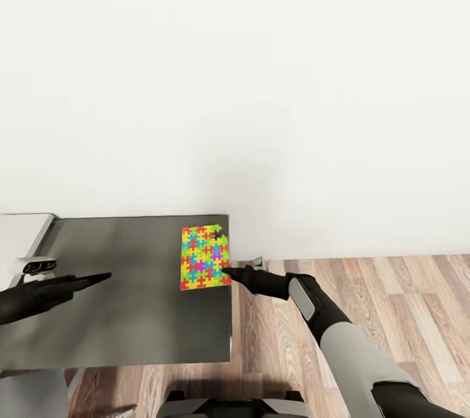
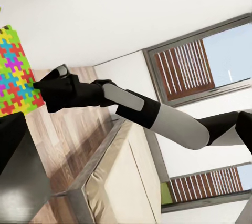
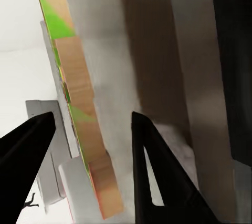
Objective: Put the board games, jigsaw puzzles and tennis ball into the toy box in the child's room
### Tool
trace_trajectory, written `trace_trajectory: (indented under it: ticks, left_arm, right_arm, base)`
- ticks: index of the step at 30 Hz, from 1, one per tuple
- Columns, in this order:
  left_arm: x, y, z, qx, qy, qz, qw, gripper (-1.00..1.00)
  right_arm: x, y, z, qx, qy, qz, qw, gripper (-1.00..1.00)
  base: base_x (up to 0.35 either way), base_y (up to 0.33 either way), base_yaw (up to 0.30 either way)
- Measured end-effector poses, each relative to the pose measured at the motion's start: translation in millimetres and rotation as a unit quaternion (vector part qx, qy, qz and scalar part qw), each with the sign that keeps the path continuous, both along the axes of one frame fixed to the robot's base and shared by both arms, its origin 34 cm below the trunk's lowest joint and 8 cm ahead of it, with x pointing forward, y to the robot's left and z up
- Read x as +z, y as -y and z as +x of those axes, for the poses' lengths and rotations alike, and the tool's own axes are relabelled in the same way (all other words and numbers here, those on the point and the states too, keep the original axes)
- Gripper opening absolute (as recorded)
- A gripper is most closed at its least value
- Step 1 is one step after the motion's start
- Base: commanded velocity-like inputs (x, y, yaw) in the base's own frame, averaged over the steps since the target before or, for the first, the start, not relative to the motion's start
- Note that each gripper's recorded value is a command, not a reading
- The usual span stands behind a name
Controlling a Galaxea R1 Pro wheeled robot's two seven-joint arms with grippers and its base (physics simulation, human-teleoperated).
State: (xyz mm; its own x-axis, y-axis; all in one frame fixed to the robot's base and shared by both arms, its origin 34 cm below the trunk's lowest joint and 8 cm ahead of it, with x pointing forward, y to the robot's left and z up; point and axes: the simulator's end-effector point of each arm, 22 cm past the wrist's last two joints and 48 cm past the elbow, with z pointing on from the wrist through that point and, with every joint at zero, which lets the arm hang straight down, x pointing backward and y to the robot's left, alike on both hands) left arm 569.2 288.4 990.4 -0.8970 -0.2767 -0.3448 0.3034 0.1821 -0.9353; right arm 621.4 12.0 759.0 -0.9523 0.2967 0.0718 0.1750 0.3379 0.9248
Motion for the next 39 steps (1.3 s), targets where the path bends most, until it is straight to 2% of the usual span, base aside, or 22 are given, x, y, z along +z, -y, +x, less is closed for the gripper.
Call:
trace_trajectory:
  ticks: [5,10,14,20,39]
  left_arm:
    - [3.4,1.5,-0.5,-0.002,0.004,-0.001,1.0,1.0]
    - [7.0,2.0,-0.5,-0.002,0.007,-0.001,1.0,1.0]
    - [10.1,2.3,-0.4,-0.002,0.011,-0.002,0.9999,1.0]
    - [14.6,2.5,-0.5,-0.002,0.016,-0.002,0.9999,1.0]
    - [29.2,1.1,-0.5,-0.001,0.032,0.0,0.9995,1.0]
  right_arm:
    - [32.9,-0.4,25.2,-0.008,0.048,0.024,0.9985,-1.0]
    - [52.9,-0.3,37.2,-0.009,0.077,0.036,0.9963,-1.0]
    - [71.3,2.7,38.4,-0.011,0.102,0.056,0.9932,-1.0]
    - [98.7,23.0,26.9,-0.015,0.149,0.075,0.9859,-1.0]
    - [127.9,30.6,23.0,-0.016,0.191,0.079,0.9782,-1.0]
  base:
    - [-0.021,0.005,0.0]
    - [-0.004,0.001,0.0]
    - [0.0,0.0,0.0]
    - [0.0,0.0,0.0]
    - [0.0,0.0,0.02]
